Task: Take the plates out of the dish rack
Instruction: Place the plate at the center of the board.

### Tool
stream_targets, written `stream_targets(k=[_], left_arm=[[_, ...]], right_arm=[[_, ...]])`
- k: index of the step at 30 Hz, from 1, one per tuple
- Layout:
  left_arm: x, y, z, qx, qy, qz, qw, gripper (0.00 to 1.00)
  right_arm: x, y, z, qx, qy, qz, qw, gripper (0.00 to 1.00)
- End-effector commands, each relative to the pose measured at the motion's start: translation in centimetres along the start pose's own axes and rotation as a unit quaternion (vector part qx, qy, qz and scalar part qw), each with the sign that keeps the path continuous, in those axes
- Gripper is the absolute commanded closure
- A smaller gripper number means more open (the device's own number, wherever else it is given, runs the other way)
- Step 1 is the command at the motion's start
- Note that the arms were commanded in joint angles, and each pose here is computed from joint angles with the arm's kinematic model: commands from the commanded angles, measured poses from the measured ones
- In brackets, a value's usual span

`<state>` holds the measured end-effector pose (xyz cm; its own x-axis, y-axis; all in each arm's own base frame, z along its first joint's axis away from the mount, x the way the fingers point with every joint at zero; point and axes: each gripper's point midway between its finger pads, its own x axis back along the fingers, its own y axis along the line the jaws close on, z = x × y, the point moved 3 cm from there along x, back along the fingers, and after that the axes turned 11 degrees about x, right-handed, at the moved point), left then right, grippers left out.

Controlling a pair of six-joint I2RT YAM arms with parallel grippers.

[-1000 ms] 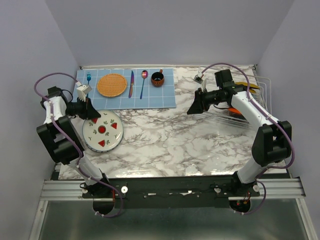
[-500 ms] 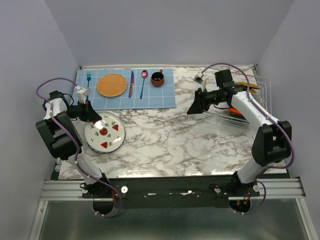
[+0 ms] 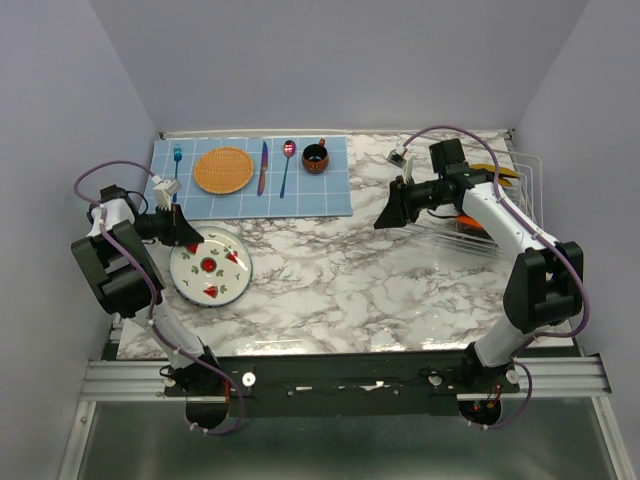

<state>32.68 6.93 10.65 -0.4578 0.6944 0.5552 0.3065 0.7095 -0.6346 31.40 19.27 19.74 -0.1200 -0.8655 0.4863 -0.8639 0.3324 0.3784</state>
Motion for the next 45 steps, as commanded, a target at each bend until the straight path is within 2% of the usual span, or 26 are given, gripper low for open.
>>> stream_targets(k=[1, 17, 20, 25, 26, 31, 38, 45], left_arm=[[-0.5, 4.9, 0.8, -0.08, 0.039, -0.081, 0.993, 1.0], [0.2, 7.9, 1.3, -0.09, 0.063, -0.13, 0.985, 1.0], [0.4, 8.3, 1.5, -0.092, 0.067, -0.136, 0.984, 0.93], [0.6, 8.9, 1.7, -0.089, 0.074, -0.147, 0.982, 0.92], [0.6, 9.0, 1.9, -0.088, 0.076, -0.149, 0.982, 0.88], [0.8, 9.5, 2.2, -0.09, 0.078, -0.162, 0.98, 0.82], [1.1, 10.4, 2.3, -0.09, 0.085, -0.175, 0.977, 0.68], [1.2, 11.0, 2.6, -0.09, 0.092, -0.187, 0.974, 0.6]], right_arm=[[-0.2, 0.1, -0.1, 0.01, -0.002, -0.006, 1.0, 0.59], [-0.2, 0.1, 0.0, 0.009, -0.001, -0.007, 1.0, 0.59], [-0.2, 0.0, 0.1, 0.008, -0.001, -0.006, 1.0, 0.59], [-0.2, 0.1, 0.0, 0.01, -0.001, -0.008, 1.0, 0.59], [-0.2, 0.1, 0.0, 0.008, -0.001, -0.007, 1.0, 0.59], [-0.2, 0.0, 0.0, 0.008, -0.001, -0.007, 1.0, 0.59], [-0.2, 0.1, 0.0, 0.008, -0.001, -0.007, 1.0, 0.59], [-0.3, 0.0, 0.1, 0.007, 0.001, -0.008, 1.0, 0.59]])
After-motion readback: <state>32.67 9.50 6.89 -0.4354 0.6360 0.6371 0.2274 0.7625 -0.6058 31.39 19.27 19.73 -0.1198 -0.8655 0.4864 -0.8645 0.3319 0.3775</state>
